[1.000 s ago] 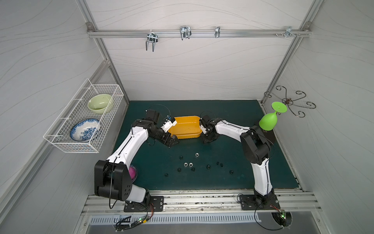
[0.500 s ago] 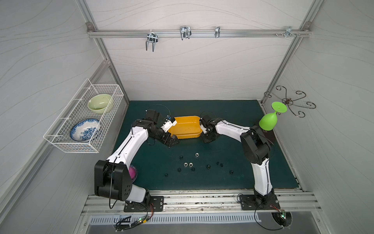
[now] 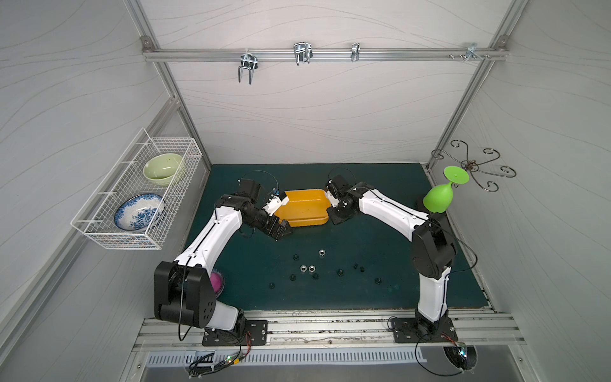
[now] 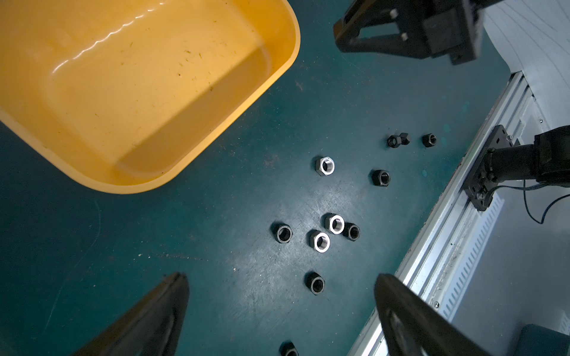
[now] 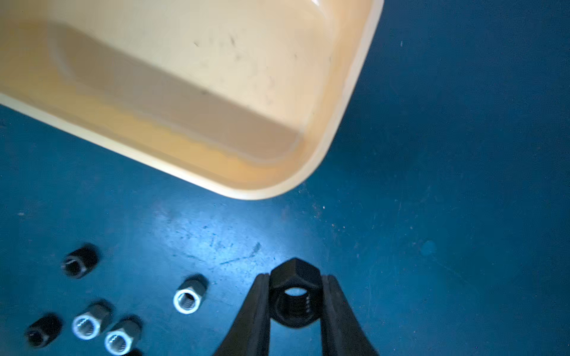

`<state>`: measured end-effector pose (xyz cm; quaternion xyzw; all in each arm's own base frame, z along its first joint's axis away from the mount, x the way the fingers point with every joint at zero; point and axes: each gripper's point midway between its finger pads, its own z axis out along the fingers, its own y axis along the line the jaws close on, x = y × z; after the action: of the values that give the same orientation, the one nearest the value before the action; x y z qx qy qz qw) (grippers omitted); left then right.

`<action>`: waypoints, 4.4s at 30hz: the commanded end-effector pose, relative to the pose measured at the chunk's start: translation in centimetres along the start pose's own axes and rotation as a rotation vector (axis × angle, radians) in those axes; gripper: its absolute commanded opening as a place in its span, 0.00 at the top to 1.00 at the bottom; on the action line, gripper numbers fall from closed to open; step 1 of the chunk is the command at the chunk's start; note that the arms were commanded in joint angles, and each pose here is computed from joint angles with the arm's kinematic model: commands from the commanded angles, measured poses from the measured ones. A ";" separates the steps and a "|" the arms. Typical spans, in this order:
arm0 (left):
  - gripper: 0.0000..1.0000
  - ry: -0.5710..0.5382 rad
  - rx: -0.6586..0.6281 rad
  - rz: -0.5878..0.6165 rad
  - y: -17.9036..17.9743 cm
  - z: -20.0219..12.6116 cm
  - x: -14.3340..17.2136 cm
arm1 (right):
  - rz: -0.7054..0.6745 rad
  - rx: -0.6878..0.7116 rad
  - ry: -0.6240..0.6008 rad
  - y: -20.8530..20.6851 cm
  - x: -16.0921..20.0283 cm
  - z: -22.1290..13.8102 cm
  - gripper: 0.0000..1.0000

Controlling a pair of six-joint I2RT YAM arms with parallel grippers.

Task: Put the nuts on the desktop into the storage box
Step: Pick up the nut from the center of the board, then place the nut in the storage box, then pick up the nut from the center of the board.

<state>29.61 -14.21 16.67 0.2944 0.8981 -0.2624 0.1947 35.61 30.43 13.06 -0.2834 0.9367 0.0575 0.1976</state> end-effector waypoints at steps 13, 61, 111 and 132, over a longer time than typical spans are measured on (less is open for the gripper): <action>0.01 -0.019 -0.004 0.021 -0.1 -0.3 -0.6 | -0.023 -0.040 -0.063 1.5 -6.9 1.0 0.80; 0.01 -0.002 -0.012 0.014 0.3 0.1 -0.4 | -0.017 -0.041 0.072 0.5 -5.5 8.3 0.57; 0.01 0.144 0.107 0.366 -7.6 5.4 -2.2 | 0.492 0.067 0.460 -0.7 22.9 -9.5 0.01; 0.01 0.182 0.226 0.417 -14.3 9.6 -1.5 | 0.895 -0.039 0.463 -2.3 28.1 -6.2 0.01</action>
<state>23.26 -29.42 14.70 0.5201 0.8007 -0.2725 0.1190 13.18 12.66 8.27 0.1085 0.9883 0.0878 -0.0619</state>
